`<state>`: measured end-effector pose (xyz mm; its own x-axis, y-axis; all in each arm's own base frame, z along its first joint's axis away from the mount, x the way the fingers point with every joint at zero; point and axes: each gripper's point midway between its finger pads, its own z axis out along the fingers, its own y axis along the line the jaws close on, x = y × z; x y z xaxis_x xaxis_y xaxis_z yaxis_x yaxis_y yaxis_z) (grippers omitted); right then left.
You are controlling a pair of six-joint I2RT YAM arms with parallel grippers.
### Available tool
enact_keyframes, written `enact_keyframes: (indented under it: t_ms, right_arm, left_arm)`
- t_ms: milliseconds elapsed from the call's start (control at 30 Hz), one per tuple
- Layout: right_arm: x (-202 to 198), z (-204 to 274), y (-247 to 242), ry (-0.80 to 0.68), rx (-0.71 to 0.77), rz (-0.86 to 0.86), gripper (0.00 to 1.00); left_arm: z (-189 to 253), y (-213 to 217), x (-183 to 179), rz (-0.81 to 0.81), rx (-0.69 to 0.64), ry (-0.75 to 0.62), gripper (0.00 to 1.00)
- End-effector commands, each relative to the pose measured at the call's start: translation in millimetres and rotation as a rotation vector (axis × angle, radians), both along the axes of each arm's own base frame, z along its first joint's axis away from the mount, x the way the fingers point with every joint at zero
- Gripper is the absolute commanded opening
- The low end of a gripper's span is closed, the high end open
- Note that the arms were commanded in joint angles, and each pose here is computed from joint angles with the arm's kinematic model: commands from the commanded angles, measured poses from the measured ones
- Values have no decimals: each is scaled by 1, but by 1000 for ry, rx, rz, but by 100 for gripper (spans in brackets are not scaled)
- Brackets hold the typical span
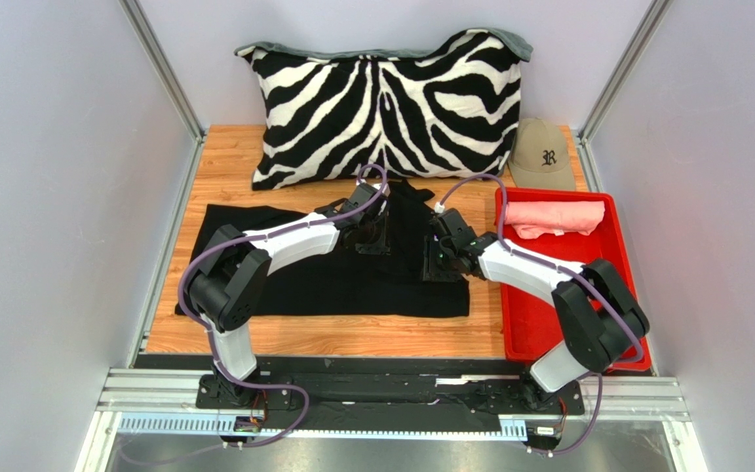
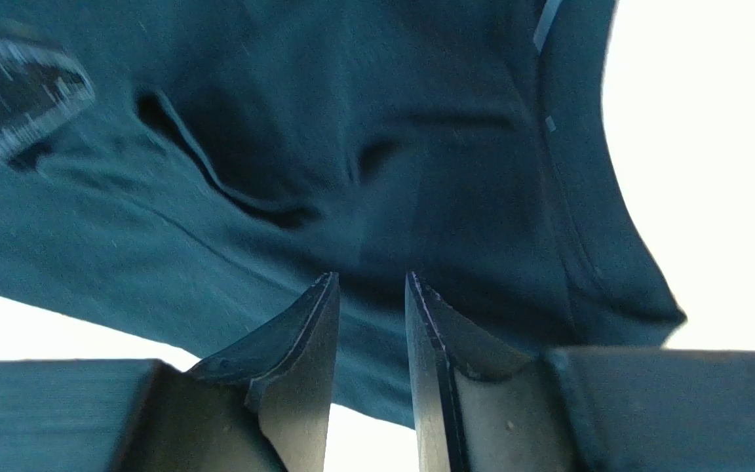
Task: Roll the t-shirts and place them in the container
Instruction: Fold the T-shirt at the center of the board.
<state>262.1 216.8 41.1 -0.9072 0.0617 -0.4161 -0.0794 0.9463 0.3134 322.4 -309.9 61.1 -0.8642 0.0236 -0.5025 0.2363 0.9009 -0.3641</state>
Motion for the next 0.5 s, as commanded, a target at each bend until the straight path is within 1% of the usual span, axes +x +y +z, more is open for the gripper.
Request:
enact_keyframes:
  t_ms: [0, 67, 100, 167, 200, 233, 300, 333, 367, 400, 467]
  right_arm:
    - [31, 19, 19, -98, 23, 26, 34]
    - [38, 24, 23, -113, 25, 33, 34]
    - [43, 21, 20, -123, -5, 19, 34]
    - [54, 27, 25, -139, -9, 25, 34]
    - [56, 22, 27, -129, -18, 28, 34]
    - [60, 24, 30, -134, -15, 31, 34]
    - [73, 33, 39, -155, 3, 34, 34]
    - [76, 30, 42, -149, 0, 35, 34]
    - [80, 28, 45, -145, 0, 37, 34]
    - [91, 39, 52, -168, 23, 37, 34]
    - [101, 33, 59, -157, 17, 39, 34]
  left_arm:
    - [30, 0, 3, -25, -24, -55, 21]
    - [37, 3, 0, -27, -30, -66, 21]
    - [39, 4, -1, -25, -29, -69, 21]
    - [45, 7, -5, -26, -39, -79, 21]
    - [47, 8, -7, -27, -40, -80, 21]
    - [53, 9, -9, -28, -52, -88, 21]
    - [53, 12, -15, -30, -61, -78, 21]
    - [60, 13, -18, -29, -73, -87, 21]
    - [57, 17, -22, -24, -73, -75, 21]
    - [59, 18, -25, -25, -78, -78, 21]
    - [60, 22, -33, -26, -92, -75, 21]
